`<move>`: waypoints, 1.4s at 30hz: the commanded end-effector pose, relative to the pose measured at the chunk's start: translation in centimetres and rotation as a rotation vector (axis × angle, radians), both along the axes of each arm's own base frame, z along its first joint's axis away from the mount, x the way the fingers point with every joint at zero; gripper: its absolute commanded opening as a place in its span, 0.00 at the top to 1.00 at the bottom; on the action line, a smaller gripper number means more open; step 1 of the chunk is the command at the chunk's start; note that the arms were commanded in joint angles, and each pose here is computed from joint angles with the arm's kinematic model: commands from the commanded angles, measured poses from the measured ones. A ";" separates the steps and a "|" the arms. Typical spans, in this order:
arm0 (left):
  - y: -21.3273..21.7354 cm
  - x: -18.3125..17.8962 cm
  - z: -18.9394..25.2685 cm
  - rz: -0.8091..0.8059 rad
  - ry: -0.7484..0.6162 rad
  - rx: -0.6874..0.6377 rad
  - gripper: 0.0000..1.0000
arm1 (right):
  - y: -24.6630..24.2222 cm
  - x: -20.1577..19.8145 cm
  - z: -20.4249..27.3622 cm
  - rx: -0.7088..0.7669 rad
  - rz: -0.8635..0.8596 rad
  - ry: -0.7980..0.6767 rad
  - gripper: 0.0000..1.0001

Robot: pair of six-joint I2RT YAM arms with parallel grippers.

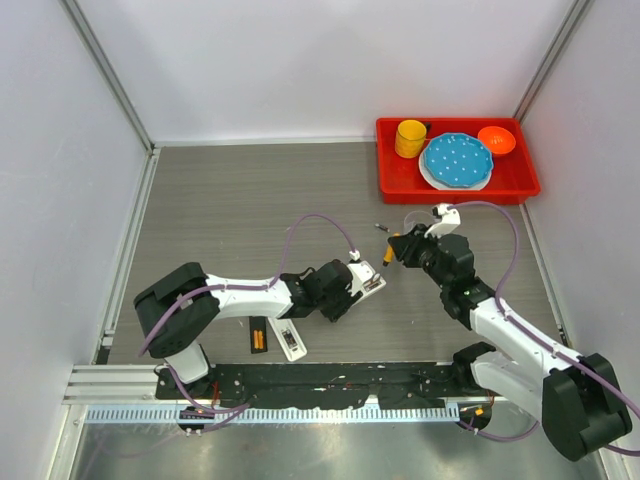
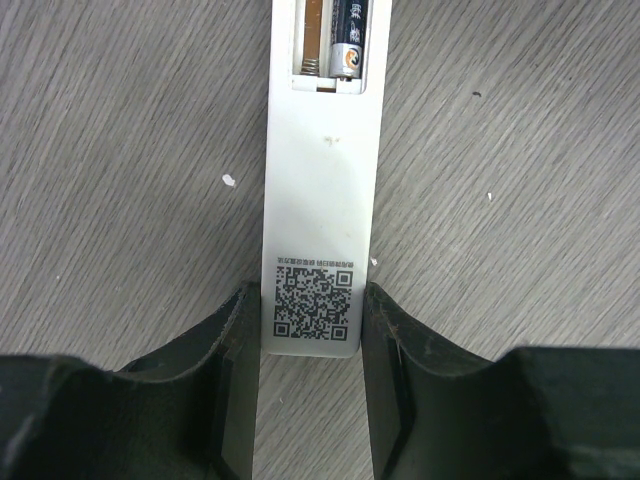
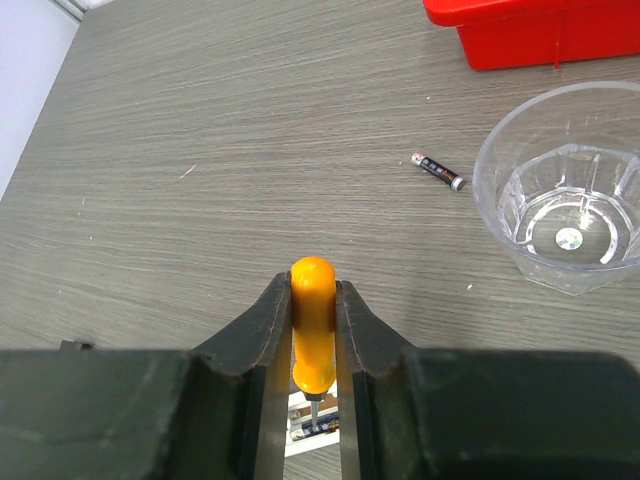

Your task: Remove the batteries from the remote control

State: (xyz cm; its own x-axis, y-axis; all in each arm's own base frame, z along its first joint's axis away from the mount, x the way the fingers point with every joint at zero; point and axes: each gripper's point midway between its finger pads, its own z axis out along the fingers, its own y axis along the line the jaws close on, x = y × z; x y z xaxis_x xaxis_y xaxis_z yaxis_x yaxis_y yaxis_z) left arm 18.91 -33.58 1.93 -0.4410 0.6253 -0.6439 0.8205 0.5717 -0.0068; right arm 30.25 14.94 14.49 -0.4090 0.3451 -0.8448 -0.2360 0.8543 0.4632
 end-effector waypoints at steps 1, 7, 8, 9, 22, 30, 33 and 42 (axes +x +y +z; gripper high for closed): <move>1.3 -1.5 -2.5 -0.021 0.075 0.080 1.00 | -0.2 0.9 3.1 0.019 -0.023 -0.095 0.99; 1.2 -1.6 -2.4 -0.025 0.076 0.075 1.00 | 0.1 1.1 2.5 0.027 -0.020 -0.075 0.99; 1.3 -1.5 -2.3 -0.024 0.074 0.074 1.00 | 0.1 1.2 2.5 0.024 -0.018 -0.071 0.99; 1.3 -1.4 -2.3 -0.019 0.065 0.078 1.00 | 0.3 1.4 2.8 0.023 -0.014 -0.073 0.99; 1.3 -1.5 -2.5 -0.024 0.075 0.082 1.00 | -0.7 1.9 1.6 -0.036 -0.059 -0.041 0.99; 1.3 -1.6 -2.5 -0.026 0.079 0.083 1.00 | -1.0 1.9 0.8 -0.059 -0.068 -0.030 0.99; 1.3 -1.5 -2.6 -0.023 0.075 0.089 1.00 | -0.9 1.9 0.3 -0.056 -0.065 -0.017 0.99; 1.4 -1.4 -2.6 -0.019 0.074 0.095 1.00 | -0.3 2.5 -0.6 -0.048 -0.048 -0.003 0.99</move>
